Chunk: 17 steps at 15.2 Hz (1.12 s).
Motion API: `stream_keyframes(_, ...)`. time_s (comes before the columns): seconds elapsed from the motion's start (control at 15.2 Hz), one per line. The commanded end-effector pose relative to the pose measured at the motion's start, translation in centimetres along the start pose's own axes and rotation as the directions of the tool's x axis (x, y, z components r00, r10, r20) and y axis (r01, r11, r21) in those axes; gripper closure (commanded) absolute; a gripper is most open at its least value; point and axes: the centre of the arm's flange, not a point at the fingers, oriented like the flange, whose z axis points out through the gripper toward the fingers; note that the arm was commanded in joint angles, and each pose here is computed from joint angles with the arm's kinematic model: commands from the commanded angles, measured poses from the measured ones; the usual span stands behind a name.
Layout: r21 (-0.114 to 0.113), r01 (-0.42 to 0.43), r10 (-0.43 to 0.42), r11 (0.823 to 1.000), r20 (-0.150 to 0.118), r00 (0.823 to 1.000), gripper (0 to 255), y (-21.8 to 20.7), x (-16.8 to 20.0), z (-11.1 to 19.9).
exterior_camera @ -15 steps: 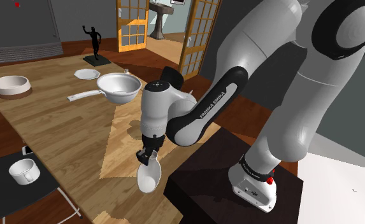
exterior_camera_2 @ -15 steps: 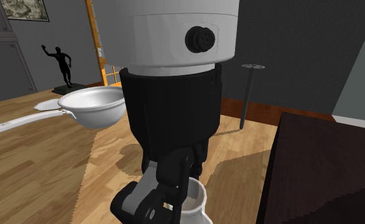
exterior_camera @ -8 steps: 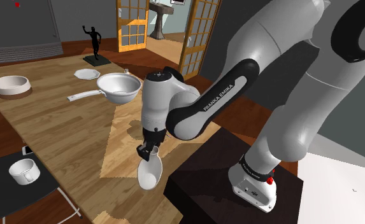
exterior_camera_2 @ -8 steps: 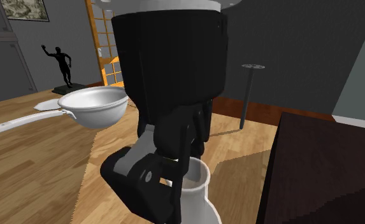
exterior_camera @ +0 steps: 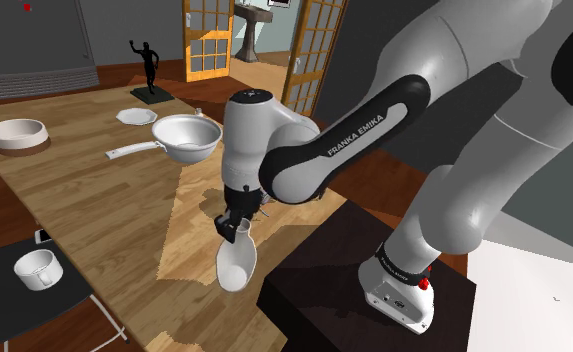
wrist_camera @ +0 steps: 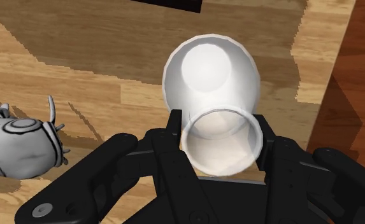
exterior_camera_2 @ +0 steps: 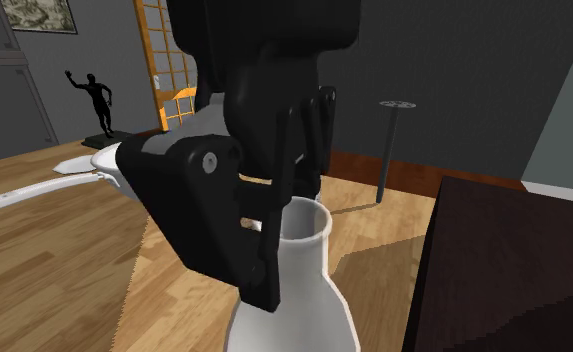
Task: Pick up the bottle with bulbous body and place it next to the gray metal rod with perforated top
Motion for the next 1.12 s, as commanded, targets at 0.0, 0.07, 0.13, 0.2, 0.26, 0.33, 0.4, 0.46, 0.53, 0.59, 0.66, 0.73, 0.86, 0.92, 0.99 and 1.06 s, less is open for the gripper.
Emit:
stream_keyframes(0.0,0.000,0.000,0.000,1.000,0.000,1.000,255,0.1,-0.2,-1.2)
stream_keyframes(0.07,0.000,0.000,0.000,1.000,0.000,1.000,255,0.1,-0.2,-1.7)
stream_keyframes(0.13,0.000,0.000,0.000,1.000,0.000,1.000,255,0.1,-0.3,-2.2)
stream_keyframes(0.2,0.000,0.000,0.000,1.000,0.000,1.000,255,0.1,-0.3,-2.8)
stream_keyframes(0.26,0.000,0.000,0.000,1.000,0.000,1.000,255,0.1,-0.3,-3.3)
stream_keyframes(0.33,0.000,0.000,0.000,1.000,0.000,1.000,255,0.1,-0.3,-3.8)
stream_keyframes(0.4,0.000,0.000,0.000,1.000,0.000,1.000,255,0.1,-0.3,-4.3)
stream_keyframes(0.46,0.000,0.000,0.000,1.000,0.000,1.000,255,0.1,-0.4,-4.9)
stream_keyframes(0.53,0.000,0.000,0.000,1.000,0.000,1.000,255,0.1,-0.4,-5.4)
stream_keyframes(0.59,0.000,0.000,0.000,1.000,0.000,1.000,255,0.1,-0.4,-5.9)
stream_keyframes(0.66,0.000,0.000,0.000,1.000,0.000,1.000,255,0.2,-0.4,-6.4)
stream_keyframes(0.73,0.000,0.000,0.000,1.000,0.000,1.000,255,0.2,-0.4,-7.0)
stream_keyframes(0.86,0.000,0.000,0.000,1.000,0.000,1.000,255,0.2,-0.5,-8.0)
stream_keyframes(0.92,0.000,0.000,0.000,1.000,0.000,1.000,255,0.2,-0.5,-8.6)
stream_keyframes(0.99,0.000,0.000,0.000,1.000,0.000,1.000,255,0.2,-0.5,-9.1)
stream_keyframes(1.06,0.000,0.000,0.000,1.000,0.000,1.000,255,0.2,-0.6,-9.6)
